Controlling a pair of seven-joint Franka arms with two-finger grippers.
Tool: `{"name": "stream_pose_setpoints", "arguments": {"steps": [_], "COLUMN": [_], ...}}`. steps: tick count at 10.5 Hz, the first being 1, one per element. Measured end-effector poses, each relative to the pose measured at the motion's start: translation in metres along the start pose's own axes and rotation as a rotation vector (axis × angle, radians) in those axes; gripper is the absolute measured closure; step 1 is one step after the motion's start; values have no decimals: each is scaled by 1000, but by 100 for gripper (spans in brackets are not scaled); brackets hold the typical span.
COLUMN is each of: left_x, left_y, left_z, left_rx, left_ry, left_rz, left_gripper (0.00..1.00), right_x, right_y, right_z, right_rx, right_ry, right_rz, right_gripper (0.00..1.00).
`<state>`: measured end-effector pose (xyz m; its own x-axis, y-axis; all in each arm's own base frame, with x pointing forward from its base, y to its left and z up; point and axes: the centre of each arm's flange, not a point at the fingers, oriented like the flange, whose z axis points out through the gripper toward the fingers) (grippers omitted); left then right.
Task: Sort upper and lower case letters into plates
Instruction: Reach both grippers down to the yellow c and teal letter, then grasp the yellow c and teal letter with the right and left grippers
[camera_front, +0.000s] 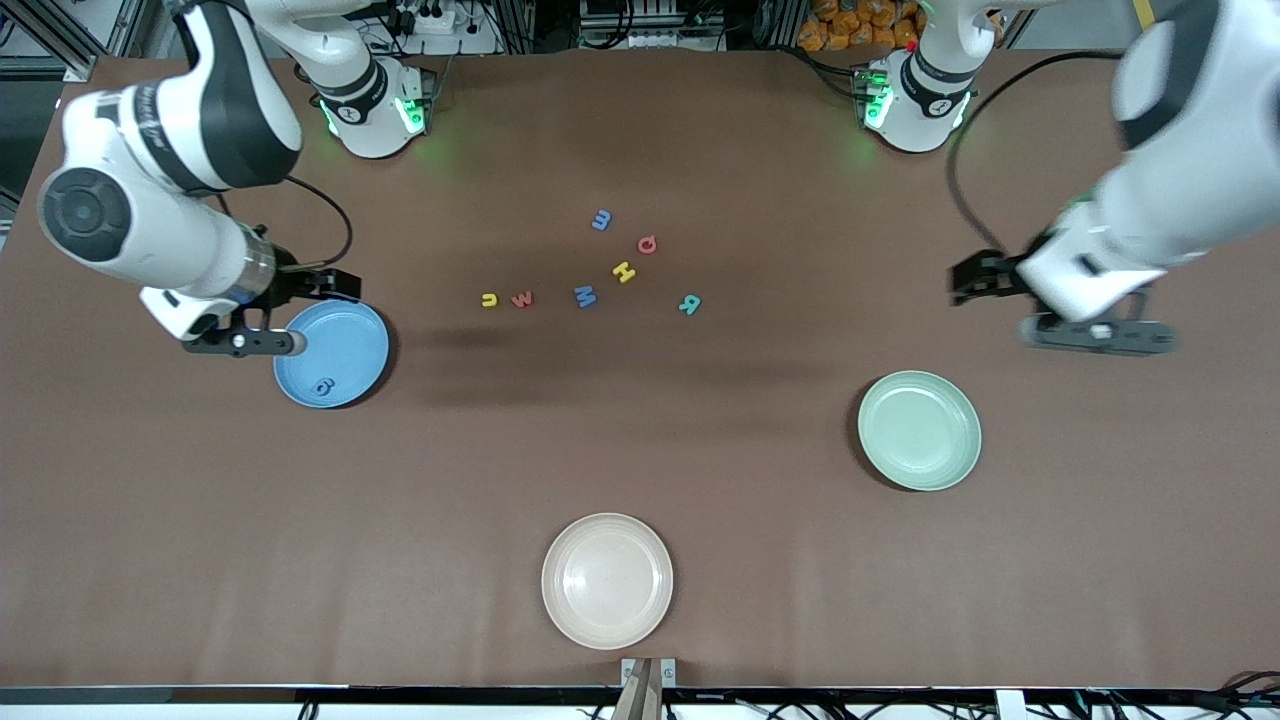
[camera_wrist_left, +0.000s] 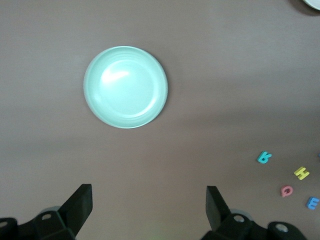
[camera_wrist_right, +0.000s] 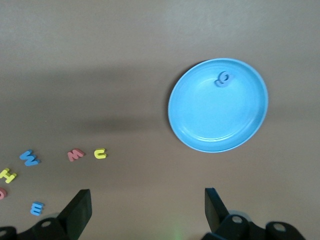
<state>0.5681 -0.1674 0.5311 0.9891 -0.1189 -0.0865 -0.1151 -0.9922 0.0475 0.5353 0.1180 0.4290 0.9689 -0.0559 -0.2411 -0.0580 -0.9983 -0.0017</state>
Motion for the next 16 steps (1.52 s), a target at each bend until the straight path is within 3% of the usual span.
{"name": "stream_pose_setpoints", "arguments": {"steps": [4,6,9,11,14,16], "left_x": [-26,-44,-71,-75,-77,-71], "left_y": [82,124,173,196,229,241], "left_z": [59,103,157,186,230,247], "left_rx": [2,-12,-21,22,61,44], "left_ry": [3,37,33,55,59,33], "left_rz": [112,86,82,111,150,166], "left_gripper": [0,0,0,0,0,0], "right_x": [-34,-59,-81,-94,-93,-91], "right_y": [-64,-70,-79,-86,-93,-95], "right_z": [86,126,164,188,220,242], "right_rx": [-3,9,43,64,77,70], "right_ry": [74,120,220,279,311,298], "right_rz": [-11,-33,-47,-59,-75,-80], "right_gripper": [0,0,0,0,0,0]}}
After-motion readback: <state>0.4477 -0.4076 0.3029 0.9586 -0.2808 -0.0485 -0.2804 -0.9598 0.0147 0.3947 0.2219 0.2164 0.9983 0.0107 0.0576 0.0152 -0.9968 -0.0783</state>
